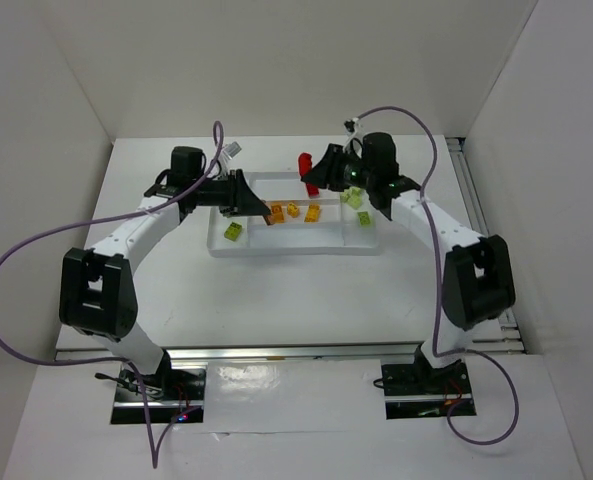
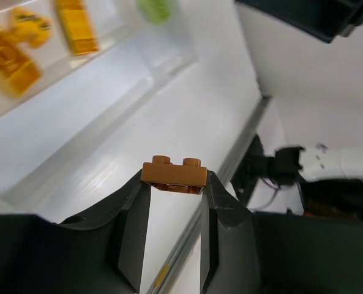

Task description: Sort the legos into containers by color

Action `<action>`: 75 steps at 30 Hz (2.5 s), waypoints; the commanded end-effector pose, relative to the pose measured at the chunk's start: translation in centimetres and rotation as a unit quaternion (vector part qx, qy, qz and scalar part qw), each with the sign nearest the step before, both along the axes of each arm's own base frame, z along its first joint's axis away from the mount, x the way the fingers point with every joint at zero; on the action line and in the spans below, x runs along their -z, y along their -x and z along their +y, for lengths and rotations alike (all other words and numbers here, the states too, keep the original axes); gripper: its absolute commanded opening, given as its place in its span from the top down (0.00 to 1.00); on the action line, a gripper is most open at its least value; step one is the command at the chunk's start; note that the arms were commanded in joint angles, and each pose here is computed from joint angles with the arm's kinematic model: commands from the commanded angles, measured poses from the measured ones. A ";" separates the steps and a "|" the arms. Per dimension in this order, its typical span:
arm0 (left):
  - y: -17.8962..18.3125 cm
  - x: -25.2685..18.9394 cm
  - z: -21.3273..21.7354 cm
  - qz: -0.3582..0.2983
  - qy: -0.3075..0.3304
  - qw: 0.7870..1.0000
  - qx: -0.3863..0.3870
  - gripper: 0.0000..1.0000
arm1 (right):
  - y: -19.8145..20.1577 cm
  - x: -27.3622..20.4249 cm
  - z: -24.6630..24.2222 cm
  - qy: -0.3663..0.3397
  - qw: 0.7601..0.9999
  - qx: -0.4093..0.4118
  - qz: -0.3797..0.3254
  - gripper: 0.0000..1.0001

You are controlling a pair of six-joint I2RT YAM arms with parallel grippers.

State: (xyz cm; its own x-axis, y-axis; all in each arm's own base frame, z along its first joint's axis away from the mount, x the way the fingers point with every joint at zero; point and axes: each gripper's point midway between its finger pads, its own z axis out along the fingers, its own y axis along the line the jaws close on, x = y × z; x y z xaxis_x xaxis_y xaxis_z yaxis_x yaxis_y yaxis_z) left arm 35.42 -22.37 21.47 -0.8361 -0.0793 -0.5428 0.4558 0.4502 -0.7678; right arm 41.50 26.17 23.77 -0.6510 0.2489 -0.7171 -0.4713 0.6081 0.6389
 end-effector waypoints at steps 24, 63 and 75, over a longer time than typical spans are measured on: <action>-2.0 6.0 5.3 0.070 -0.179 0.965 -0.181 1.00 | -11.4 9.0 3.8 0.200 0.969 0.147 0.016 0.19; -3.9 7.6 -3.5 0.007 -0.270 0.927 -0.261 0.04 | 5.8 4.2 -13.5 0.231 0.929 0.289 0.034 0.14; -1.4 -5.4 2.7 -0.158 -0.266 0.893 -0.328 0.01 | 8.2 5.6 -24.1 0.298 0.752 0.578 0.103 0.01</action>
